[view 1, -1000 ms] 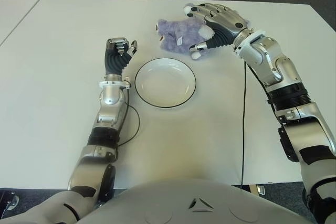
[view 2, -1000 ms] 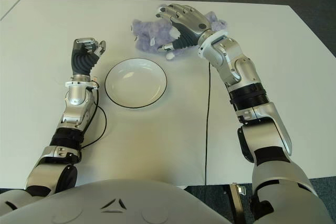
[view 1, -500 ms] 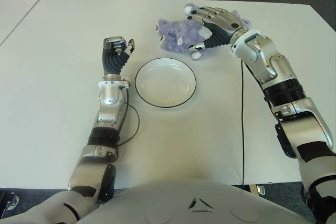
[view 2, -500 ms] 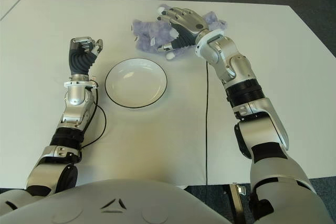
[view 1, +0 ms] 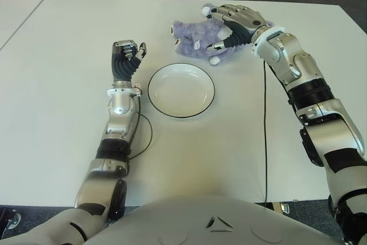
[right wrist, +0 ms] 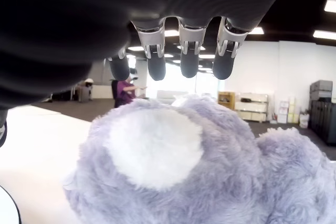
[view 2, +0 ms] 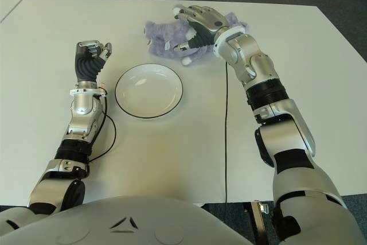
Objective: Put the doll into the plate.
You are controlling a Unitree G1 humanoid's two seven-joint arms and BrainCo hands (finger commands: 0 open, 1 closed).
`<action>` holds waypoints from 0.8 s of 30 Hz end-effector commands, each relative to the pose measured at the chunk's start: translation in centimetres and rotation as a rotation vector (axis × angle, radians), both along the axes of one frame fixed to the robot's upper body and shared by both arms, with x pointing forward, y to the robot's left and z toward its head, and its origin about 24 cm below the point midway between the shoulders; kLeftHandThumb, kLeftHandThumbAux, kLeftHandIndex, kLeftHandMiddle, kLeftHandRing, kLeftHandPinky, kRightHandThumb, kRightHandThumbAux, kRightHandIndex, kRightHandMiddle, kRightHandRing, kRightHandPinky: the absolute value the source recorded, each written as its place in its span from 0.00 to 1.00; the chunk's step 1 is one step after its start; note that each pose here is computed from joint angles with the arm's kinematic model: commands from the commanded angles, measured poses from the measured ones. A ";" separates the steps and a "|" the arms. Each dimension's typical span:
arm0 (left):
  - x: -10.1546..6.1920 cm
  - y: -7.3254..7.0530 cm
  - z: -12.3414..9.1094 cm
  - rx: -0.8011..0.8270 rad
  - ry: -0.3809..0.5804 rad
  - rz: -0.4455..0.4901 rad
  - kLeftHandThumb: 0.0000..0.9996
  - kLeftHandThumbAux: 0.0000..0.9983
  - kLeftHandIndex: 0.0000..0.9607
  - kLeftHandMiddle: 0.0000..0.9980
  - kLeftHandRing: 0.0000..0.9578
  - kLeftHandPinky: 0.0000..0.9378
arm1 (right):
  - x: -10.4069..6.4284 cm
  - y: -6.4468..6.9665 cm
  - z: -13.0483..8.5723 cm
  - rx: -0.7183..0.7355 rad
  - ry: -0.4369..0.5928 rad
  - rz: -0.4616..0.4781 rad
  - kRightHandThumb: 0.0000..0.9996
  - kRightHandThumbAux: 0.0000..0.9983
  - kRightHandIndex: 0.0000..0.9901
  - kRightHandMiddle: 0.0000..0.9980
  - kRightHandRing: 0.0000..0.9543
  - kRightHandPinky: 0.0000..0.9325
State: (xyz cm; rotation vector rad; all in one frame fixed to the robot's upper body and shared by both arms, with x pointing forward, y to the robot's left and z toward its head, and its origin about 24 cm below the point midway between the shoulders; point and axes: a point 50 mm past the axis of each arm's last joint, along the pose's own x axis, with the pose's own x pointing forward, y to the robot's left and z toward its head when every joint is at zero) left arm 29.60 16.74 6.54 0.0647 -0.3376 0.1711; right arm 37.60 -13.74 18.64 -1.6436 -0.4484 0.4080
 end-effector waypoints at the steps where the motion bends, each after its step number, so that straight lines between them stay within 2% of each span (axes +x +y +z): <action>1: -2.5 -0.3 -4.8 -0.051 0.176 0.039 0.49 0.81 0.89 0.90 0.94 0.94 | 0.4 0.1 -0.3 -0.020 0.004 -0.010 0.14 0.28 0.00 0.00 0.00 0.00; 24: -2.6 -0.3 -4.8 -0.032 0.161 0.059 0.49 0.80 0.90 0.90 0.94 0.94 | 1.9 -1.0 -1.3 -0.068 0.021 -0.057 0.16 0.27 0.00 0.00 0.00 0.00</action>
